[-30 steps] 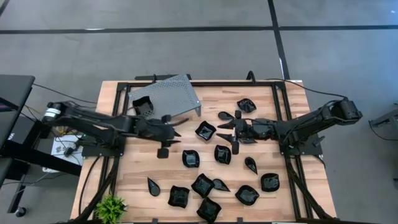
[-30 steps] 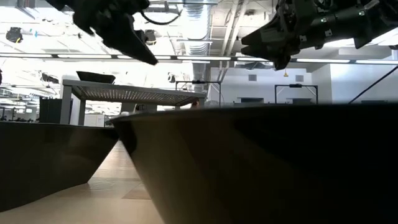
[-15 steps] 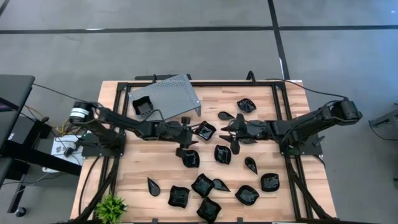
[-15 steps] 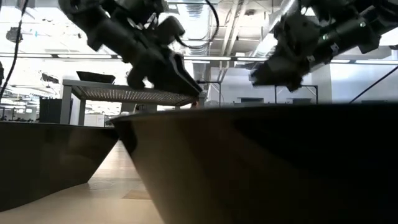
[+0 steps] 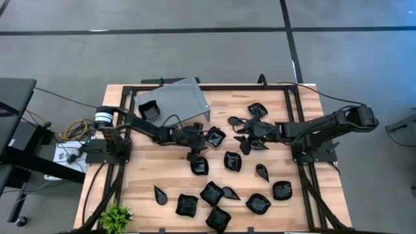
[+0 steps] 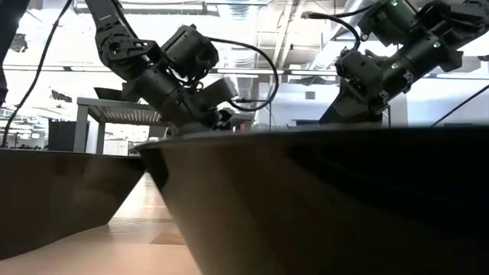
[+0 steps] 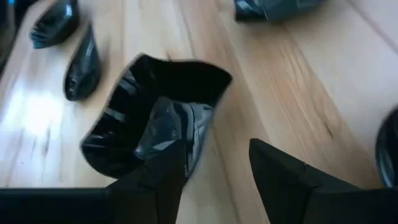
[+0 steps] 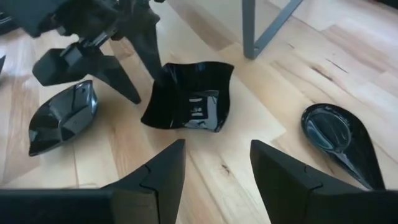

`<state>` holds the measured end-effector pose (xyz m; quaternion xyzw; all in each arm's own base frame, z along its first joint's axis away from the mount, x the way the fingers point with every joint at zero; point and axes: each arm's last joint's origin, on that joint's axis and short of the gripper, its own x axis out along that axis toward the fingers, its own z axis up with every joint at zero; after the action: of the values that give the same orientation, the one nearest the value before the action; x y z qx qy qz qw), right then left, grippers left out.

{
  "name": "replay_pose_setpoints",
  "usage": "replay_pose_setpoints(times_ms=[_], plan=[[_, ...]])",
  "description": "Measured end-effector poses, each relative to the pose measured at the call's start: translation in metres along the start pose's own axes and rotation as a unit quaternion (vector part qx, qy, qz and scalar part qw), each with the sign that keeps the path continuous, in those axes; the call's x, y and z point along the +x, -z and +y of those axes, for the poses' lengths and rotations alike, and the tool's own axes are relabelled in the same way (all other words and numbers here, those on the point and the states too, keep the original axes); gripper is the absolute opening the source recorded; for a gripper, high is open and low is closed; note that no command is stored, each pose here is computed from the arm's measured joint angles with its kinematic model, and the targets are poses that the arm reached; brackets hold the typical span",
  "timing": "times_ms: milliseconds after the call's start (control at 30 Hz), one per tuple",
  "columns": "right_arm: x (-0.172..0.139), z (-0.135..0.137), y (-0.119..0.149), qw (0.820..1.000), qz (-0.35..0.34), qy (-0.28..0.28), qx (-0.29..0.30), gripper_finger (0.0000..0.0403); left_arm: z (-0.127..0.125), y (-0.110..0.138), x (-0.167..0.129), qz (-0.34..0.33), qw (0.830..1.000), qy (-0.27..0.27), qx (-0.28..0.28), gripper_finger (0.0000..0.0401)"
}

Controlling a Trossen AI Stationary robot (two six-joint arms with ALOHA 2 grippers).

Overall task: Pick & Place Mini shaped plates
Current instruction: Stack the black distorted square plate on top of the black distorted square plate on the shelf

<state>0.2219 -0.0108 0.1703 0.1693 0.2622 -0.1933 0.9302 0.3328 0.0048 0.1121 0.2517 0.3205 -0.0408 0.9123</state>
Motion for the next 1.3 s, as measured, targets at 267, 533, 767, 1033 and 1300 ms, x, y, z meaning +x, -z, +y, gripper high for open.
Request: replay_pose_setpoints(times_ms=[267,533,767,1033,1300], plan=[[0.000,0.001,0.001,1.000,0.008,-0.017,-0.002,0.0170,-0.001,0.002,0.003,0.003,1.000,-0.001,0.003,0.0137],[-0.002,0.008,0.004,0.996,0.037,-0.080,-0.008,0.0157,-0.001,0.001,0.003,0.001,1.000,-0.002,0.003,0.0028],[-0.002,0.009,0.004,0.996,0.038,-0.080,-0.009,0.0146,-0.007,-0.014,-0.009,-0.009,1.000,-0.024,0.013,0.0009],[-0.002,0.009,0.004,0.996,0.035,-0.080,-0.008,0.0142,-0.029,-0.055,-0.070,-0.020,0.999,-0.027,-0.031,0.0009],[-0.004,0.017,0.002,0.997,0.002,-0.073,-0.016,0.0156,-0.017,-0.080,-0.159,-0.102,0.990,-0.020,-0.095,0.0012]])
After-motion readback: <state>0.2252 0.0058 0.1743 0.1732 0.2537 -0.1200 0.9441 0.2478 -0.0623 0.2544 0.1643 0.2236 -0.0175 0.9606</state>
